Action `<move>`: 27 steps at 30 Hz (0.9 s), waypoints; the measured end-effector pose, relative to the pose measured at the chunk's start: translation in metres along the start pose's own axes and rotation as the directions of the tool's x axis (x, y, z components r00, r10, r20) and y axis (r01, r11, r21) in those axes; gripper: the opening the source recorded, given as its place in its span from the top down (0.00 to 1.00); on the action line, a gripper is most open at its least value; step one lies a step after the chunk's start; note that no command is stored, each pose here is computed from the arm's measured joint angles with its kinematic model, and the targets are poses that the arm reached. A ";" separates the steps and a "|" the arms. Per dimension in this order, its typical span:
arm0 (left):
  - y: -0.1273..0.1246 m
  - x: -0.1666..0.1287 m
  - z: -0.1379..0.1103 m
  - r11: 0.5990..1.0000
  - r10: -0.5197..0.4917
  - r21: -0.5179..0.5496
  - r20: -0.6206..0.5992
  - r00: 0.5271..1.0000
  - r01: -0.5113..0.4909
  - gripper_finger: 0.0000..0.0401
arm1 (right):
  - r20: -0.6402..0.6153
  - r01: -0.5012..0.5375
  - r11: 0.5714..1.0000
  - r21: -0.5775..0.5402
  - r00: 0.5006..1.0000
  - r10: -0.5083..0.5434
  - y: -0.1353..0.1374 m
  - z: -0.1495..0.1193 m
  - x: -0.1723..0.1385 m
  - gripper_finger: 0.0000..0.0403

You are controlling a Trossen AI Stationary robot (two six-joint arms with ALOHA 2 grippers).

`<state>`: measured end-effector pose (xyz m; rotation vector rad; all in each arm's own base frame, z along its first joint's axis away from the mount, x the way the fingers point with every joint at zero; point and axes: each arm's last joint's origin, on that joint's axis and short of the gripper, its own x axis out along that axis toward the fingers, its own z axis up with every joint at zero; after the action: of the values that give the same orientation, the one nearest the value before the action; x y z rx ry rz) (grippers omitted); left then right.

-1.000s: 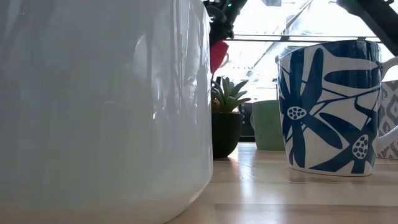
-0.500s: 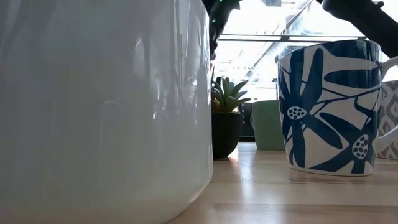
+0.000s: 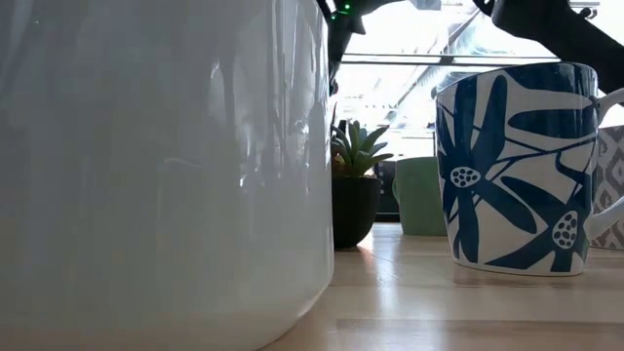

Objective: Place coffee mugs
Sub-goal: Put the orange mug on the shelf

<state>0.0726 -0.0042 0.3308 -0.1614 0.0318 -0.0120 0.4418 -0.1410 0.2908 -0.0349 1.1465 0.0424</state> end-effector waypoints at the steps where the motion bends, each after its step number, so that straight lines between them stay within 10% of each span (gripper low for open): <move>1: 0.000 0.000 0.000 1.000 0.000 0.000 -0.001 1.000 0.000 0.86 | 0.005 -0.009 1.000 0.000 1.000 0.009 0.000 0.000 0.000 1.00; 27: 0.000 0.000 0.000 1.000 0.000 -0.001 -0.002 1.000 0.000 0.86 | -0.011 0.010 0.998 0.066 1.000 -0.009 -0.001 0.001 0.009 1.00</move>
<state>0.0726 -0.0042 0.3306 -0.1624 0.0337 -0.0120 0.4462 -0.1421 0.2831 0.0181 1.1574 -0.0037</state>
